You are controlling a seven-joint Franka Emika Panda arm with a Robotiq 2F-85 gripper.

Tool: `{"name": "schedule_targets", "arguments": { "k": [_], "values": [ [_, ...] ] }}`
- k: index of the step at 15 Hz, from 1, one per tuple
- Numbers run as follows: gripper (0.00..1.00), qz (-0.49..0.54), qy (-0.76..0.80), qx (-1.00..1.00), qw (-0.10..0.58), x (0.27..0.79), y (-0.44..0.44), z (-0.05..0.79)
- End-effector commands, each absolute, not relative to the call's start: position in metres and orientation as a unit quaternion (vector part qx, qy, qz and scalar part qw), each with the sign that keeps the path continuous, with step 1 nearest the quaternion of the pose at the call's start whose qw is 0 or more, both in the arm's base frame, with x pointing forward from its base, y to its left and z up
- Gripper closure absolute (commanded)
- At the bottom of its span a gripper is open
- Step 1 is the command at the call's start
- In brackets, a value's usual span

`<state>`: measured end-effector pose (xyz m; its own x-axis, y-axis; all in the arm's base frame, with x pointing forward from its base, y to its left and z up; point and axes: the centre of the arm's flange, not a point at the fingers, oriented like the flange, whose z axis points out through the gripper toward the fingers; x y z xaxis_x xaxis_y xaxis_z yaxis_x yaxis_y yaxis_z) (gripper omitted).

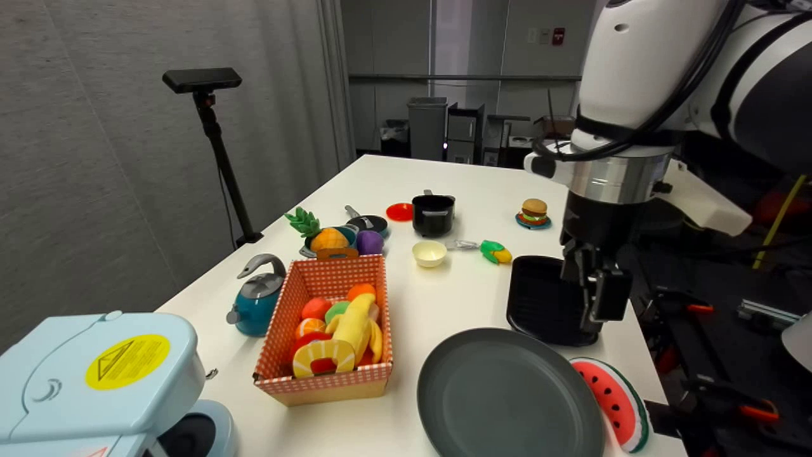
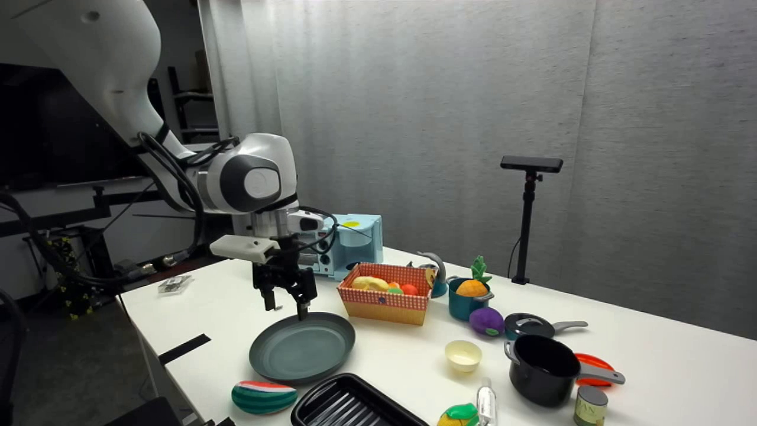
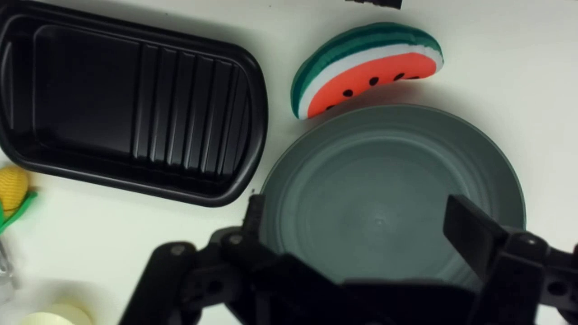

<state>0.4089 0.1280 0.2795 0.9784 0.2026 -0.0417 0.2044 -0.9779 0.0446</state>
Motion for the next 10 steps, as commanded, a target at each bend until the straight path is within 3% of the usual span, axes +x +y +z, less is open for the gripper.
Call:
{"name": "schedule_targets", "arguments": {
  "k": [1,10],
  "values": [
    [0.00,0.003,0.107,0.994,0.017,0.437,0.127,0.260],
    [0.00,-0.021,0.062,0.998,0.021,0.485,0.092,0.231]
  ]
}}
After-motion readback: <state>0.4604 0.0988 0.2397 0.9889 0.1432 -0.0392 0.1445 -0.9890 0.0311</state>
